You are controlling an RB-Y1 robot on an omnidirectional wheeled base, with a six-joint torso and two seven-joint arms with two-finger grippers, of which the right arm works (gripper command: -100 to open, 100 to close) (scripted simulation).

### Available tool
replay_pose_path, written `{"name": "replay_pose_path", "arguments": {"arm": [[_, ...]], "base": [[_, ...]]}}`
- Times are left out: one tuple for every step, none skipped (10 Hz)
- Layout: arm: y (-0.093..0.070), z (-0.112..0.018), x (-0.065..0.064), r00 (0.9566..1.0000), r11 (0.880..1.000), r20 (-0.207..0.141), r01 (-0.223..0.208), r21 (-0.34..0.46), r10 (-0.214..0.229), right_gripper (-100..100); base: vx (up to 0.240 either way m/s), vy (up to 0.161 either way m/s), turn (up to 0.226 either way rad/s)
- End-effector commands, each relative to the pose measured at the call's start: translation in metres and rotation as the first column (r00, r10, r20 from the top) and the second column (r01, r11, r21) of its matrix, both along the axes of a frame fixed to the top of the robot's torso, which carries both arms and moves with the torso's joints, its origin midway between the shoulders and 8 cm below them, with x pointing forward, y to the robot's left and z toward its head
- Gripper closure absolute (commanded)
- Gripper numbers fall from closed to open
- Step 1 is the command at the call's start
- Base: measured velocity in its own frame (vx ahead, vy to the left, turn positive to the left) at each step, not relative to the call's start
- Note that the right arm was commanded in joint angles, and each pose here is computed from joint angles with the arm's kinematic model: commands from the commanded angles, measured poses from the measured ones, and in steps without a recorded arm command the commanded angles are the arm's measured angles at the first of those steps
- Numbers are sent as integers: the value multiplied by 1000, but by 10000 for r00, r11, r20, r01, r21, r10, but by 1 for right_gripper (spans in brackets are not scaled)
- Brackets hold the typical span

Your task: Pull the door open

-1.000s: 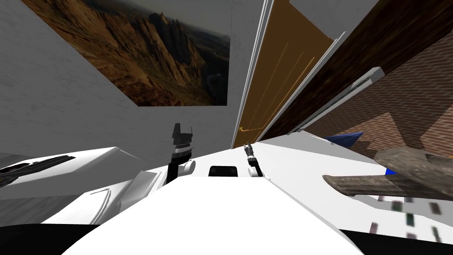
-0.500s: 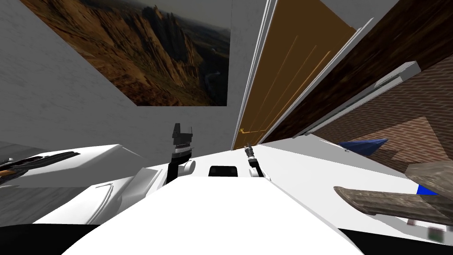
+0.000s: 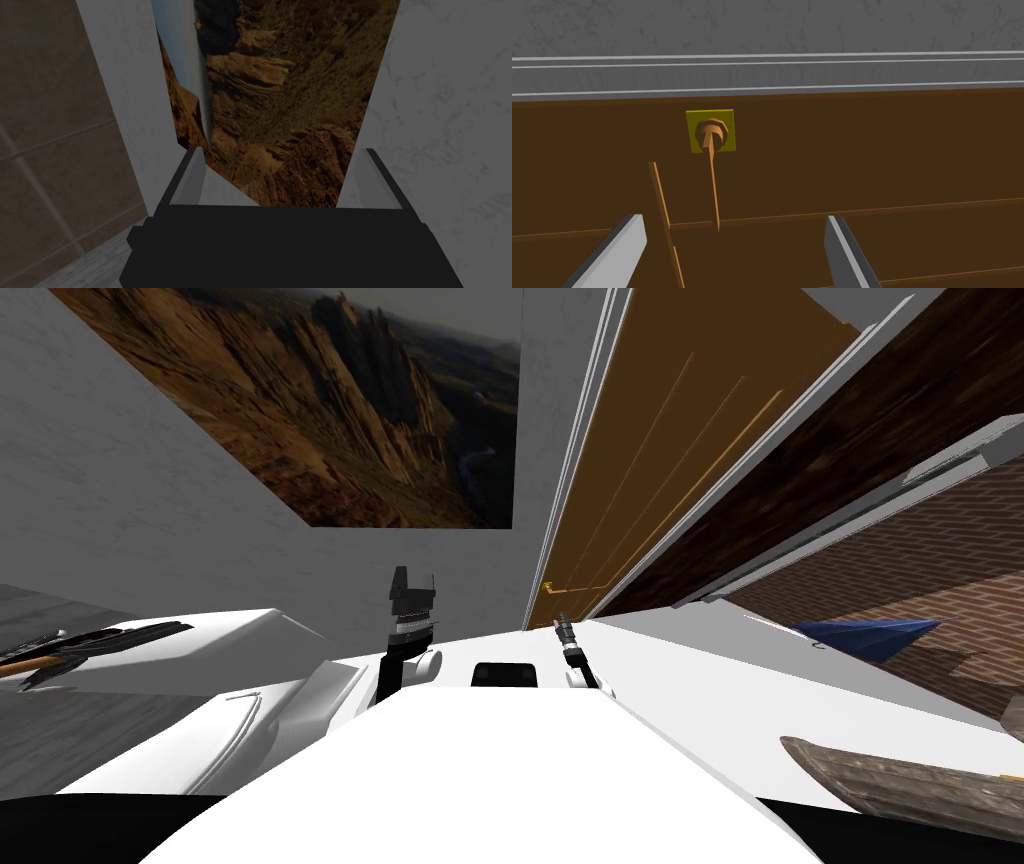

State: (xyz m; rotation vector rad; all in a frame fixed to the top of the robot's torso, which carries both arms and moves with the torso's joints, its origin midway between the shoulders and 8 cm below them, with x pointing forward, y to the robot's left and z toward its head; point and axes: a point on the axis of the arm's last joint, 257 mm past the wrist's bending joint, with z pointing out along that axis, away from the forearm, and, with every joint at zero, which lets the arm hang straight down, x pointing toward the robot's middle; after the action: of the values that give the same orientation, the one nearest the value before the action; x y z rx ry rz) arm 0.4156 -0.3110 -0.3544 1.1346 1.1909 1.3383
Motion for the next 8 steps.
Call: {"name": "replay_pose_path", "arguments": {"arm": [[-5, -6, -2, 9999, 10000, -109, 1, -39, -1, -100], [-8, -9, -3, 9999, 10000, -170, 3, -65, -4, -100], [-11, -12, -4, 9997, 10000, -232, 6, -92, -9, -100], [-14, -15, -5, 9996, 9999, -292, 11, -120, -15, -100], [-16, -18, -6, 9994, 9999, -349, 16, -147, -21, -100], [-21, -22, -7, 9990, 9998, -444, 28, -196, -36, -100], [-27, -27, -9, 9985, 9997, -537, 41, -248, -55, -100], [-31, -30, -10, 9981, 9996, -611, 55, -292, -72, -100]], "base": [[57, -74, 86], [56, -74, 68], [58, -73, 91], [45, -61, 89], [44, -57, 66], [59, -82, 116], [80, -109, 113], [82, -120, 107]]}}
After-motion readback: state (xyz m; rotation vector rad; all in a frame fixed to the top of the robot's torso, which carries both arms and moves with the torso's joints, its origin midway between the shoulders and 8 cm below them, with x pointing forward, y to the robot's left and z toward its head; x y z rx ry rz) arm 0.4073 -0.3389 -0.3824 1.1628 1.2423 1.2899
